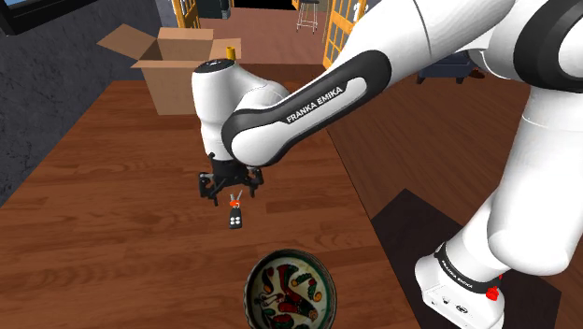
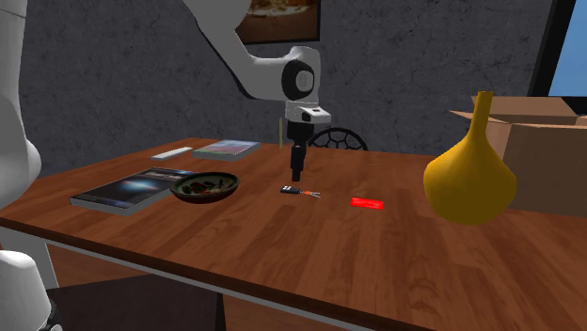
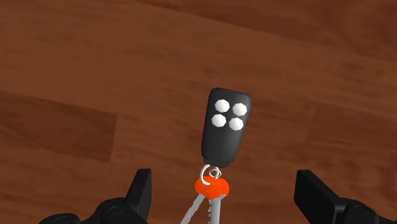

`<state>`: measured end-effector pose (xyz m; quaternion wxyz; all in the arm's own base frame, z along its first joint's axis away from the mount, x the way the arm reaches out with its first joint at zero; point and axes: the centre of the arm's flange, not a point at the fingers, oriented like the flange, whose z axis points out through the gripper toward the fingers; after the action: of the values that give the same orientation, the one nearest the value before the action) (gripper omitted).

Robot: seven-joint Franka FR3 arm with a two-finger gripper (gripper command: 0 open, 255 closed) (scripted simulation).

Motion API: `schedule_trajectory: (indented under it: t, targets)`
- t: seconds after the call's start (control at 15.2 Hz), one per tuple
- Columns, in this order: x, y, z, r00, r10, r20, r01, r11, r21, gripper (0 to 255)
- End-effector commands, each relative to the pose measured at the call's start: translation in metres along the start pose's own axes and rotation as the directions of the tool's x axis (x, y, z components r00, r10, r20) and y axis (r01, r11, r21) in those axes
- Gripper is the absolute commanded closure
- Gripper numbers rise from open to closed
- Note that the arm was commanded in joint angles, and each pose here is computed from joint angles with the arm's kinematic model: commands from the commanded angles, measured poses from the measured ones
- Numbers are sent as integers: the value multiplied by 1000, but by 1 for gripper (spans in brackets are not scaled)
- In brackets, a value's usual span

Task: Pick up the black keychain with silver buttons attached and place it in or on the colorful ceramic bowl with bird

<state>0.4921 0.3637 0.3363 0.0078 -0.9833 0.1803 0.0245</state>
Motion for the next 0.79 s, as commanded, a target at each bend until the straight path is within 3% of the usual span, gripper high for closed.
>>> schedule_trajectory:
  t: [0.0,0.4,0.73]
  targets:
    - [1,-4,12,1000,6,-3,-6,1000,0,0]
    - [1,-4,42,1000,6,-3,-6,1000,0,0]
    - [1,-4,42,1000,6,-3,-6,1000,0,0]
